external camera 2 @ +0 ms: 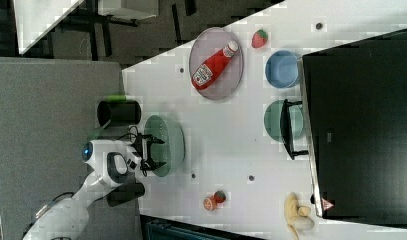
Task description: Drag strainer right to left.
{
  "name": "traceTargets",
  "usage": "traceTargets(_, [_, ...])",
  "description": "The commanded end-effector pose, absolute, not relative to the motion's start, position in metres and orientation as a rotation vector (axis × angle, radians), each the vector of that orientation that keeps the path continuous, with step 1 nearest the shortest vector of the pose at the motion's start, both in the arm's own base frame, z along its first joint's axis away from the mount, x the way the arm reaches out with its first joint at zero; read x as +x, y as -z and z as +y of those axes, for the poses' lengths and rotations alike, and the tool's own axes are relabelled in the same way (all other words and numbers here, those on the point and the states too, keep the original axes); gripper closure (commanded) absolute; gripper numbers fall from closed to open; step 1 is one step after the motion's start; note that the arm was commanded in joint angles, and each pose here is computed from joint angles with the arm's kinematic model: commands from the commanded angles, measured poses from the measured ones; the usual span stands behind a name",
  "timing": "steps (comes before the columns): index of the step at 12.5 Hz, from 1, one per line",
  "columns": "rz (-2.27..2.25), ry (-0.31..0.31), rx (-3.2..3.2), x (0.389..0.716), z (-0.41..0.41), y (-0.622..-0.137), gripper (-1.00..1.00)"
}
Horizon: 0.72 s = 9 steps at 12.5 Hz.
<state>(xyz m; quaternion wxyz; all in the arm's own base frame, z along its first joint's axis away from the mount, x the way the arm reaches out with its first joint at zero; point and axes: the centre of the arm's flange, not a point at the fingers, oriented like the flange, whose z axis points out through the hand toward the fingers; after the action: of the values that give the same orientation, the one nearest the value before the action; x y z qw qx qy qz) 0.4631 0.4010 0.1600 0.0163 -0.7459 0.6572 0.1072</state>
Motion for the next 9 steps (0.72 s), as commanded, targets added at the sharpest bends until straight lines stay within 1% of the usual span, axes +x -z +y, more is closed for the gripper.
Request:
traceTargets(1, [1.781, -0.246, -2.388, 0.513, 0.350, -0.299, -1.00])
traceTargets(2, [1.716, -0.223, -2.426, 0.526, 0.320, -0.334, -1.00])
traceTargets(3, [1.643, -0.185, -2.469, 0.538, 0.285, -0.368, -1.00])
traceTargets(5, [1.453, -0.057, -2.604, 0.553, 0.204, -0.431, -1.00])
traceTargets(6, [1.371, 0.012, -2.672, 0.557, 0.163, -0.458, -1.00])
traceTargets(7, [1.307, 0.067, -2.736, 0.556, 0.122, -0.480, -1.00])
traceTargets(8, [1.263, 0.092, -2.799, 0.551, 0.082, -0.498, -1.00])
traceTargets(9, [1.216, 0.087, -2.854, 0.543, 0.048, -0.513, -1.00])
